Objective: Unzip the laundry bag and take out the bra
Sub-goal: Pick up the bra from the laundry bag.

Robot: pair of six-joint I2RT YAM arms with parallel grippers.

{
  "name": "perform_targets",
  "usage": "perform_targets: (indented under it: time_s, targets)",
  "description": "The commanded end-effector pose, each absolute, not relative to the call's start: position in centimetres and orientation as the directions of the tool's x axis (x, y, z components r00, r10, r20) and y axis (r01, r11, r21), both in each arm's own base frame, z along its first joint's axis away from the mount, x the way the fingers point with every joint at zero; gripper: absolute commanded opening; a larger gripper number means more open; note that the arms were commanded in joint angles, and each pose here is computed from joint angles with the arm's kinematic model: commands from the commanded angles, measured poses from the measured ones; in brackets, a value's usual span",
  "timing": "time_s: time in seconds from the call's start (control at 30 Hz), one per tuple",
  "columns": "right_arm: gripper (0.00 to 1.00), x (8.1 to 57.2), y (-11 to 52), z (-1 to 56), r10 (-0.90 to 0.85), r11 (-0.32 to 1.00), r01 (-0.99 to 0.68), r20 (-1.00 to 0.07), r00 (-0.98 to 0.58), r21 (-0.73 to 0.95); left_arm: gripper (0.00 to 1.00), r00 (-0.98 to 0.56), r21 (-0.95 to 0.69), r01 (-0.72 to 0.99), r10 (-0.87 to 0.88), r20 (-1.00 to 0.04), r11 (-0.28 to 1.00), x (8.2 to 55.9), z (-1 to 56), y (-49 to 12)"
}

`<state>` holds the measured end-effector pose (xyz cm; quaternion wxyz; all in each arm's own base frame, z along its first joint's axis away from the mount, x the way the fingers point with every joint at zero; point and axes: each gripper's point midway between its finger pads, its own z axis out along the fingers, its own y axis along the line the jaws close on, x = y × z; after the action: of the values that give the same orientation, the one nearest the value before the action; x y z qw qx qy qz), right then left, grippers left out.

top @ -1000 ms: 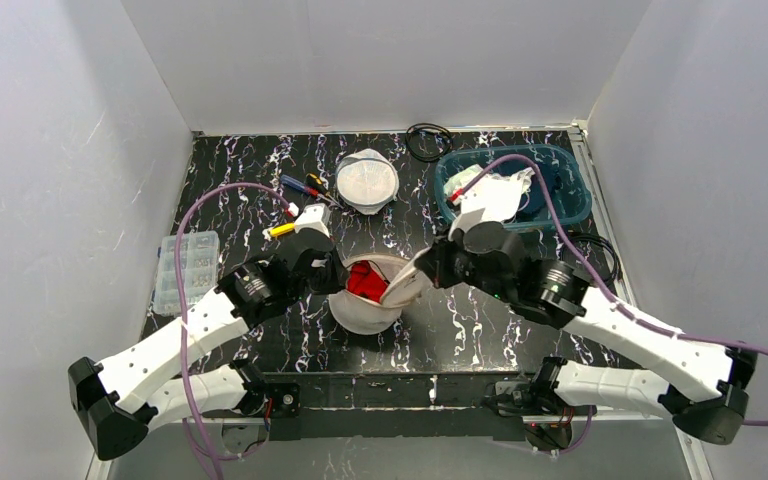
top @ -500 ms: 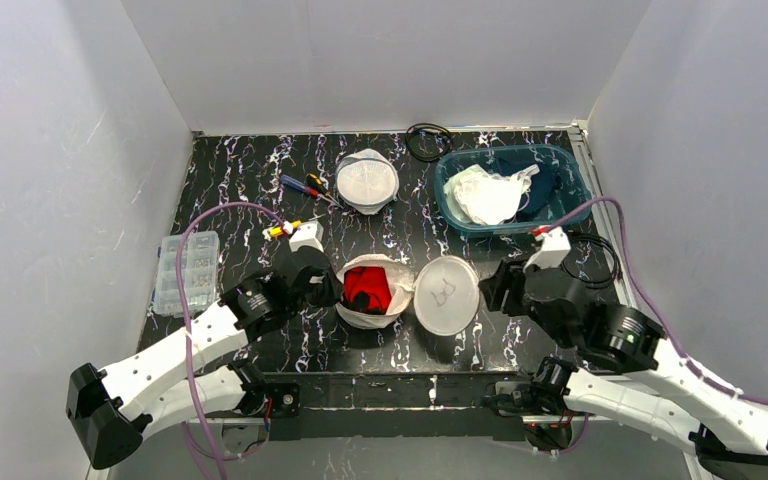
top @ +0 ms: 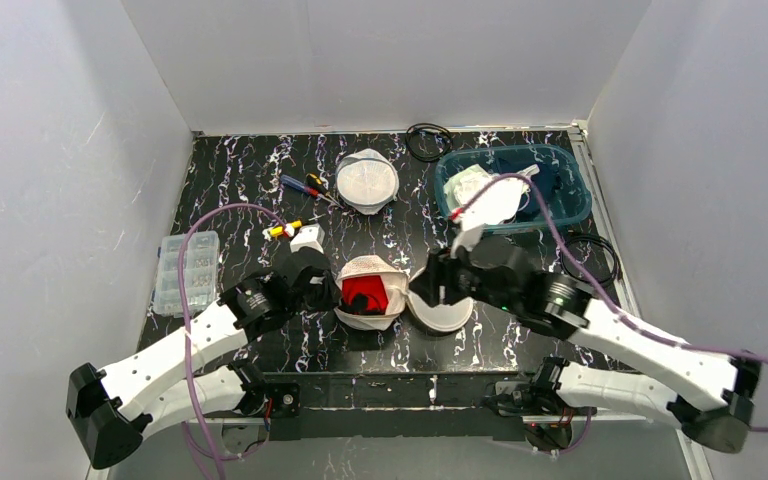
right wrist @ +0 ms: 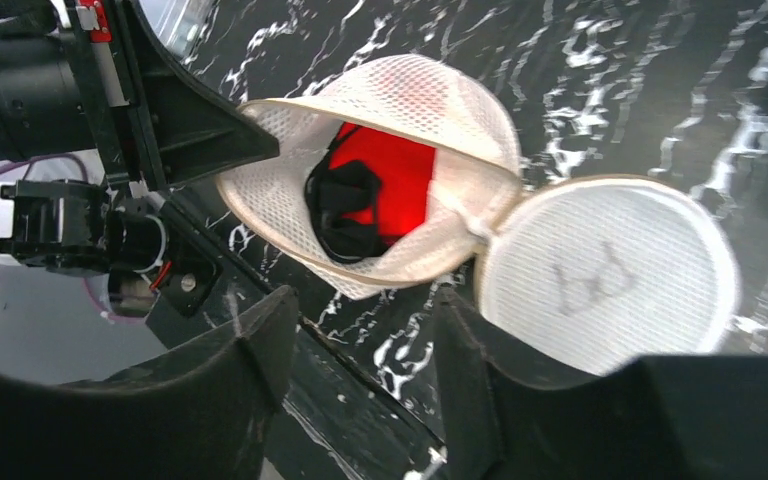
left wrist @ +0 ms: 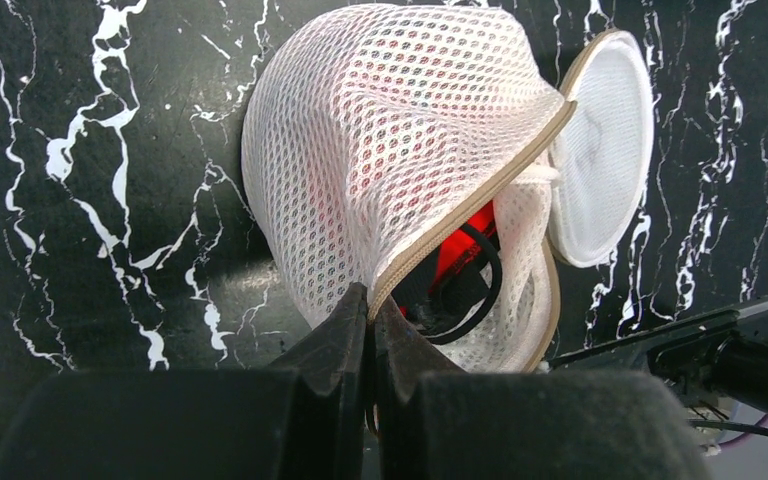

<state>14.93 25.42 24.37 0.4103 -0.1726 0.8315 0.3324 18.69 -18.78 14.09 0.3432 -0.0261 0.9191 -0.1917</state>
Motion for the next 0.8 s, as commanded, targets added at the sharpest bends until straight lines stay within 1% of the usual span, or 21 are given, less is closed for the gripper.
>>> perform_targets:
  time_s: [0.0, 0.13, 0.23, 0.37, 0.5, 0.6, 0.77]
  targets:
    - [0.55, 14.2, 31.7, 24.8, -0.051, 0.569, -0.696, -0.825, -0.562, 0.439, 0.01, -0.781, -0.296, 0.076, -0.128, -0.611, 0.952, 18.0, 13.9, -17.3]
    - [0.45, 13.9, 35.5, 21.7, -0.157, 0.569, -0.742, -0.839, -0.521, 0.354, 0.02, -0.791, -0.237, 0.055, -0.103, -0.602, 0.970, 17.7, 13.1, -16.1]
    - [0.42, 14.9, 37.3, 18.4, -0.222, 0.613, -0.739, -0.837, -0.500, 0.279, 0.02, -0.794, -0.214, 0.045, -0.095, -0.600, 0.976, 17.7, 12.7, -15.7]
    - [0.42, 15.9, 37.8, 14.0, -0.308, 0.650, -0.734, -0.814, -0.493, 0.198, 0.02, -0.795, -0.204, 0.029, -0.101, -0.598, 0.979, 17.8, 12.2, -15.5]
    - [0.43, 14.5, 37.1, 10.8, -0.390, 0.627, -0.761, -0.779, -0.491, 0.165, 0.02, -0.801, -0.207, 0.016, -0.111, -0.589, 0.978, 17.7, 11.6, -15.5]
    - [0.44, 13.0, 35.9, 9.6, -0.432, 0.600, -0.785, -0.765, -0.478, 0.153, 0.03, -0.801, -0.219, 0.014, -0.120, -0.586, 0.976, 17.6, 11.3, -15.6]
    - [0.48, 10.8, 34.4, 8.3, -0.457, 0.571, -0.803, -0.747, -0.483, 0.171, 0.07, -0.793, -0.233, 0.018, -0.128, -0.596, 0.972, 18.0, 10.9, -16.0]
